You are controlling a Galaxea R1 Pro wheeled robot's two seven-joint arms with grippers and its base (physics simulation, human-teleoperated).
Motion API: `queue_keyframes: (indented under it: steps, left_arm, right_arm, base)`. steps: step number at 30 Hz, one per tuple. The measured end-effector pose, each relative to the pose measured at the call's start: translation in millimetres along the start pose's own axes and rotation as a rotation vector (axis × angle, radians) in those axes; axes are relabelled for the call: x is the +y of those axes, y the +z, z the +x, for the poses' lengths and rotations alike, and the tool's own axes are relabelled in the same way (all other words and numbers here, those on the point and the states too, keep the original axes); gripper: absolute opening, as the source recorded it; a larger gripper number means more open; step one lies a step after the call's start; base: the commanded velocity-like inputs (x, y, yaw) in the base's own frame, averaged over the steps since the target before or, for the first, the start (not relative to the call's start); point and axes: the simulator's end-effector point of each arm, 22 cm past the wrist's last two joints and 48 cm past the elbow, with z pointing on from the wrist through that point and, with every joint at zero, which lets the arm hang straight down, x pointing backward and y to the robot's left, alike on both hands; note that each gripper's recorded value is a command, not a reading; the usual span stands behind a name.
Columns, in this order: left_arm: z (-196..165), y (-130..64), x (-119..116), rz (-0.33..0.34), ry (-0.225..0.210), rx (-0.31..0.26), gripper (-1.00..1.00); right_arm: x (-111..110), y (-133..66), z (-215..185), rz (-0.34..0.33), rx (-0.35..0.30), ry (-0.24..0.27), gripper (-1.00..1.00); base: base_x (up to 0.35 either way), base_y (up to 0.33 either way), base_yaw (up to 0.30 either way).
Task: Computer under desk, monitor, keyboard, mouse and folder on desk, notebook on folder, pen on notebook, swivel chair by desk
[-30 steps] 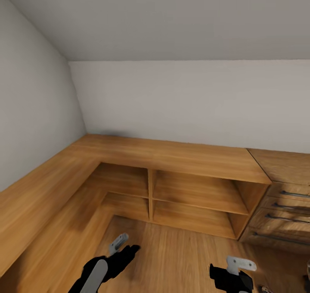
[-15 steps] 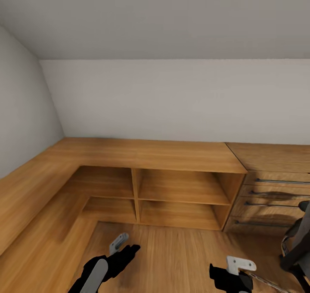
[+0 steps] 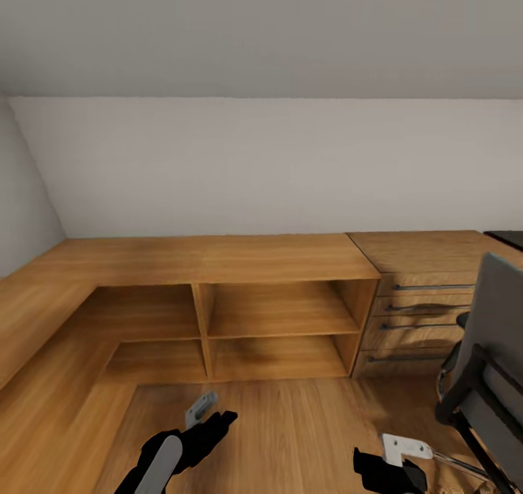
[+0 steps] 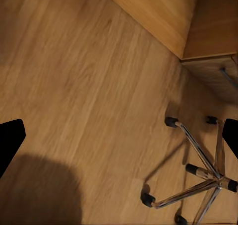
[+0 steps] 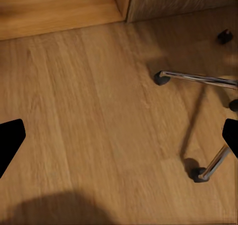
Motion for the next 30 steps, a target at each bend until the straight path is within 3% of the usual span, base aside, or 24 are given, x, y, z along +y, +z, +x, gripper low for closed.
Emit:
queue_keyframes:
  steps: [5, 10, 18, 30]
  left_arm:
    - [2.3, -1.4, -4.1, 0.01, 0.013, 0.011, 1.0]
    - [18.1, 0.4, -9.2, 0.025, 0.065, 0.046, 1.0]
    - [20.4, 0.2, -3.6, 0.002, 0.127, 0.04, 1.0]
    - [21.0, -1.1, -3.4, -0.005, 0.15, 0.035, 1.0]
  right_arm:
    - [-0.3, -0.8, -1.5, 0.0, -0.005, 0.001, 1.0]
    - [-0.7, -1.0, -1.2, 0.0, -0.005, 0.002, 1.0]
    - [0.2, -2.6, -3.0, -0.003, -0.01, 0.007, 1.0]
    - [0.3, -4.8, -6.9, -0.005, -0.021, 0.011, 1.0]
  base:
    - [0.0, 0.0, -0.259]
    - [0.0, 0.0, -0.259]
    - [0.047, 0.117, -0.259]
    - [0.152, 0.249, -0.261]
